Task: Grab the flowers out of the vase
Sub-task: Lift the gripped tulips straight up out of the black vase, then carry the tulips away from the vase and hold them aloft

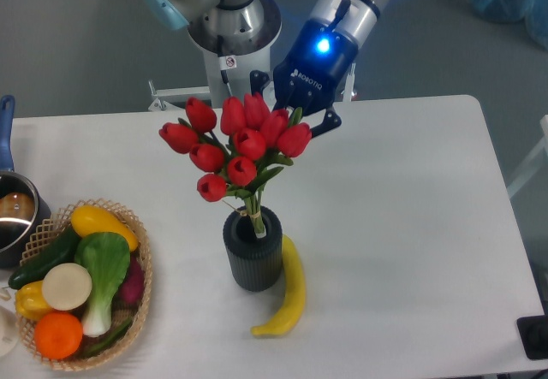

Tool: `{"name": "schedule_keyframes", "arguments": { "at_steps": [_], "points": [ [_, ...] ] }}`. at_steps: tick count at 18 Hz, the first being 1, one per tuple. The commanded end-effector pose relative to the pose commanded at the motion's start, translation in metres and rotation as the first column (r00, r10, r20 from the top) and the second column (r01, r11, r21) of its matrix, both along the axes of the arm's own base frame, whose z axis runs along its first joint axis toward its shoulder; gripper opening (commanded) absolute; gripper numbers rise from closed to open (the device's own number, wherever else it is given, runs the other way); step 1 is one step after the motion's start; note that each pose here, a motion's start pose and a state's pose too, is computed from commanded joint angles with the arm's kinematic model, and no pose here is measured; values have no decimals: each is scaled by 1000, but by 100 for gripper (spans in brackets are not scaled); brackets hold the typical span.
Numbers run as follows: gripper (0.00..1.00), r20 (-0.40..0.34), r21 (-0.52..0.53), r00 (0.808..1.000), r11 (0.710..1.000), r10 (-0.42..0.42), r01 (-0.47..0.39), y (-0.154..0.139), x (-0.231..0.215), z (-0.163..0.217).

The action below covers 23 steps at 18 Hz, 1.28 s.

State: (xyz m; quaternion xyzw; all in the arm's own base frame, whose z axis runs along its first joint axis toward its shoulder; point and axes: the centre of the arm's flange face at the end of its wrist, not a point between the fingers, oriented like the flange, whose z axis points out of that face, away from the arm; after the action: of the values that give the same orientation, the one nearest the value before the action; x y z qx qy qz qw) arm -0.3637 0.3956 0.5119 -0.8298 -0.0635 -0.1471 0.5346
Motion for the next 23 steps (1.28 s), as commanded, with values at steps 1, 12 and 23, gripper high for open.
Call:
{"name": "schedule_keyframes", "arguments": {
  "at_steps": [1,12,23],
  "points": [
    [0,15,9,1000,1000,2,-2,0,0,3],
    [0,-19,42,995,994,99,-98,-25,-31,54],
    [0,-389,-179,910,956,147,-231,-83,-91,29]
  ]
}}
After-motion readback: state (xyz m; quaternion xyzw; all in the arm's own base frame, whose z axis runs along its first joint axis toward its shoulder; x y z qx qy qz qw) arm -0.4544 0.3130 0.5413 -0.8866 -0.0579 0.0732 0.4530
